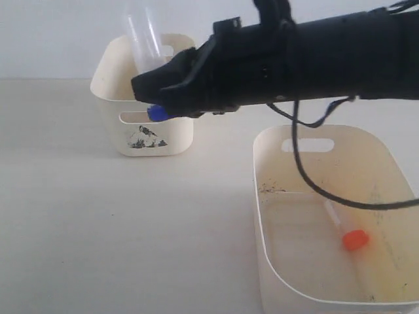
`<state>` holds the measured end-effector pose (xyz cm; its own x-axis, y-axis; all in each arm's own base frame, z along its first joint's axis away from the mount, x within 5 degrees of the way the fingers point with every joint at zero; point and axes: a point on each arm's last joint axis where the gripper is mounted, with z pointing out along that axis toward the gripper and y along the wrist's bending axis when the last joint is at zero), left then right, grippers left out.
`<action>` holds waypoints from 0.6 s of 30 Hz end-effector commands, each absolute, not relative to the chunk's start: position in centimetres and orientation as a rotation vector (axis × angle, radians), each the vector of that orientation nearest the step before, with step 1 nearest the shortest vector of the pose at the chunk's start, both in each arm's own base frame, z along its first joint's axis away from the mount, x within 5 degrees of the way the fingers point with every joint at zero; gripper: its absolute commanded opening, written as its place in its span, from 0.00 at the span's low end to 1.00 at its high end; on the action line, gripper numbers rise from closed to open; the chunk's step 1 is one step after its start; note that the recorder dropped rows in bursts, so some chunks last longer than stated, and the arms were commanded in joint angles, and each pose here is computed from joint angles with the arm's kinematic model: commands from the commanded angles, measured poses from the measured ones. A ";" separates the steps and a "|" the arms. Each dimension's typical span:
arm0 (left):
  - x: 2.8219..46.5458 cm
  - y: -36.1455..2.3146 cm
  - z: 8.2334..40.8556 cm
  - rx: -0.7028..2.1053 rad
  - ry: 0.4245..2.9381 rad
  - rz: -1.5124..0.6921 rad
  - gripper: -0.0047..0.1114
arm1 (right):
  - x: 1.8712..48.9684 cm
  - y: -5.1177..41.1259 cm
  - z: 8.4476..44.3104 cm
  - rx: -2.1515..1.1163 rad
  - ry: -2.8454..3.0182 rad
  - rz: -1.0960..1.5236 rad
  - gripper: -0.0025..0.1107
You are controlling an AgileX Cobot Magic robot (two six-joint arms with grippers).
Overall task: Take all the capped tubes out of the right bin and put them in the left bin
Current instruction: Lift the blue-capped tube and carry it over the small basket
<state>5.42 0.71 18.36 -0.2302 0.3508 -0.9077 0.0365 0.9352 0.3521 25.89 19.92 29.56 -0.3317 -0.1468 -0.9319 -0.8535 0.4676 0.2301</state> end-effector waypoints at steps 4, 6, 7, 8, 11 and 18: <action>5.4 0.7 18.5 0.283 1.782 0.285 0.08 | 32.8 24.7 28.3 -0.841 1.761 0.745 0.02; 5.4 0.7 18.5 0.283 1.782 0.285 0.08 | 34.4 25.4 28.1 -0.772 1.794 0.685 0.02; 5.4 0.7 18.5 0.283 1.782 0.285 0.08 | 35.5 25.9 27.9 -0.718 1.817 0.639 0.02; 5.4 0.7 18.5 0.283 1.782 0.285 0.08 | 36.2 26.1 27.8 -0.676 1.833 0.607 0.02; 5.4 0.7 18.5 0.283 1.782 0.285 0.08 | 38.1 26.8 27.5 -0.580 1.858 0.496 0.02; 5.4 0.7 18.5 0.283 1.782 0.285 0.08 | 40.1 27.7 26.8 -0.476 1.876 0.359 0.07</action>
